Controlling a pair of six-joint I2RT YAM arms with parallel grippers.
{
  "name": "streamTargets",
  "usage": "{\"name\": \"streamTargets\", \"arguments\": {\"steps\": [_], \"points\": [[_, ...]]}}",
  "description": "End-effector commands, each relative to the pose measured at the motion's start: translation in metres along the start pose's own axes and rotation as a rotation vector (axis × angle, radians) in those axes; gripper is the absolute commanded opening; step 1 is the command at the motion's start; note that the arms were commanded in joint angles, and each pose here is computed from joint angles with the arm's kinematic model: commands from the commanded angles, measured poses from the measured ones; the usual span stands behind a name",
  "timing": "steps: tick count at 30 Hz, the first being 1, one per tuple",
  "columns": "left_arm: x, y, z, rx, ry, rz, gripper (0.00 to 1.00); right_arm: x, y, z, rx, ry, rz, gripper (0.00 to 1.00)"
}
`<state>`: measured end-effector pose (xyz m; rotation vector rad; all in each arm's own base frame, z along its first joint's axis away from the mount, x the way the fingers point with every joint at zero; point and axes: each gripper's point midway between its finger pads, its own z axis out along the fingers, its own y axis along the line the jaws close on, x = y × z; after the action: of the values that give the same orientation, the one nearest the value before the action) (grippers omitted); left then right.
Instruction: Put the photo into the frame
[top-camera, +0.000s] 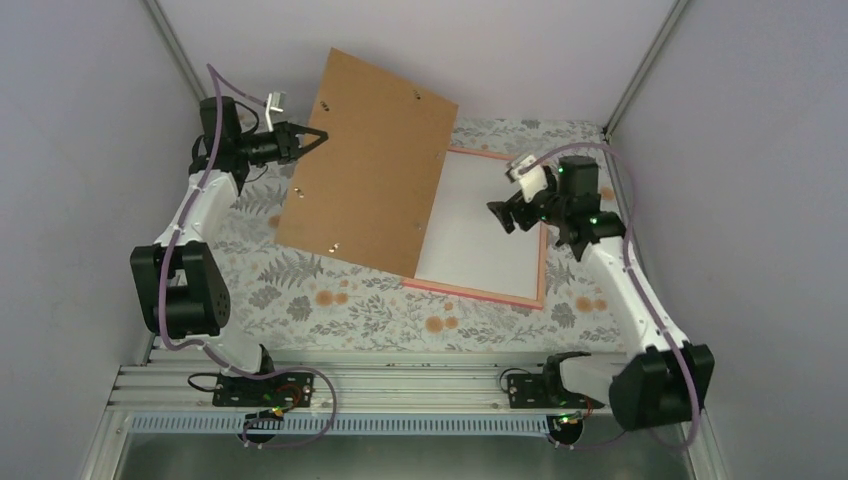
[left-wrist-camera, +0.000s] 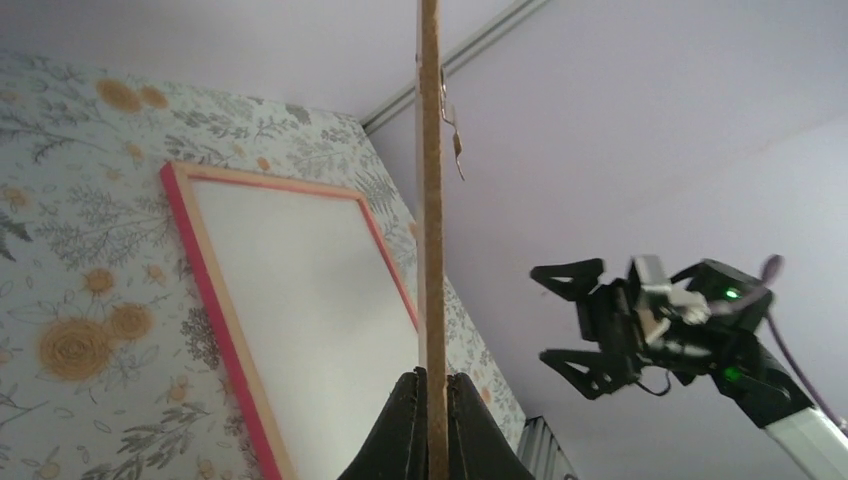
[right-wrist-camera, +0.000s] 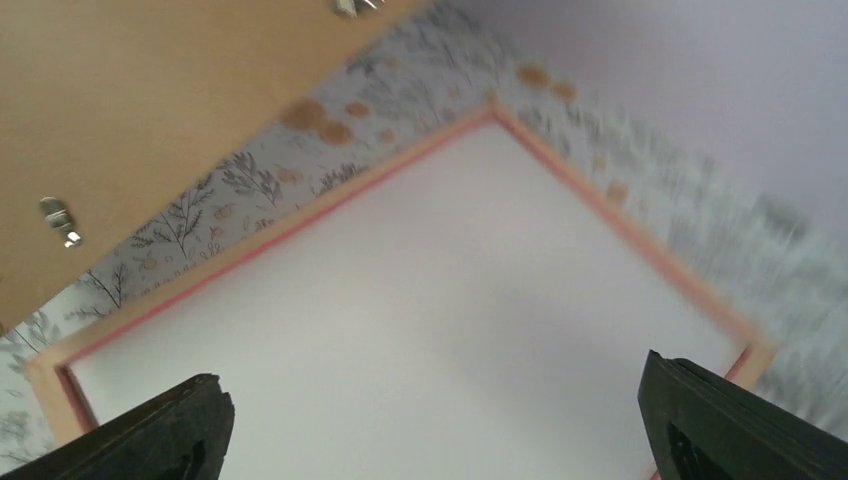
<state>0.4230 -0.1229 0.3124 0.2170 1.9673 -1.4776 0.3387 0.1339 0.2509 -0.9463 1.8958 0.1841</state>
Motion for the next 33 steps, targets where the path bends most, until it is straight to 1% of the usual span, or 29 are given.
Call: {"name": "streamTargets", "arguments": {"steps": [1,5,7,9,11,13,14,15,19,21,24,27,33], "points": [[-0.008,-0.015,-0.002,0.049,-0.056,-0.007,0.02,0.033,-0.011,0.006,-0.124,0.078,0.495,1.00],[0.002,-0.004,-0.001,0.052,-0.070,-0.068,0.02,0.069,-0.033,0.014,-0.148,0.138,0.739,1.00],[0.008,0.000,0.000,0.053,-0.067,-0.087,0.02,0.088,-0.049,0.012,-0.144,0.141,0.843,1.00],[0.015,0.004,0.001,0.065,-0.059,-0.110,0.03,0.100,-0.062,0.010,-0.118,0.136,0.900,1.00],[0.024,0.011,0.003,0.080,-0.051,-0.167,0.02,0.114,-0.069,0.011,-0.098,0.152,0.941,1.00],[0.034,0.019,0.003,0.088,-0.051,-0.213,0.02,0.137,-0.071,0.017,-0.080,0.194,0.998,0.96],[0.037,0.020,0.003,0.094,-0.050,-0.221,0.02,0.145,-0.069,0.019,-0.102,0.208,1.017,0.92],[0.040,0.021,0.004,0.095,-0.045,-0.226,0.02,0.155,-0.069,0.023,-0.117,0.227,1.028,0.87],[0.046,0.027,0.007,0.083,-0.028,-0.234,0.02,0.189,-0.073,0.035,-0.124,0.272,1.125,0.81],[0.047,0.028,0.008,0.080,-0.023,-0.234,0.03,0.198,-0.072,0.043,-0.140,0.278,1.160,0.77],[0.049,0.031,0.008,0.069,-0.017,-0.230,0.02,0.207,-0.072,0.052,-0.154,0.282,1.202,0.74],[0.053,0.035,0.008,0.057,-0.012,-0.226,0.02,0.217,-0.074,0.060,-0.145,0.293,1.189,0.72],[0.058,0.037,0.008,0.050,-0.007,-0.216,0.02,0.234,-0.079,0.078,-0.155,0.313,1.159,0.59]]}}
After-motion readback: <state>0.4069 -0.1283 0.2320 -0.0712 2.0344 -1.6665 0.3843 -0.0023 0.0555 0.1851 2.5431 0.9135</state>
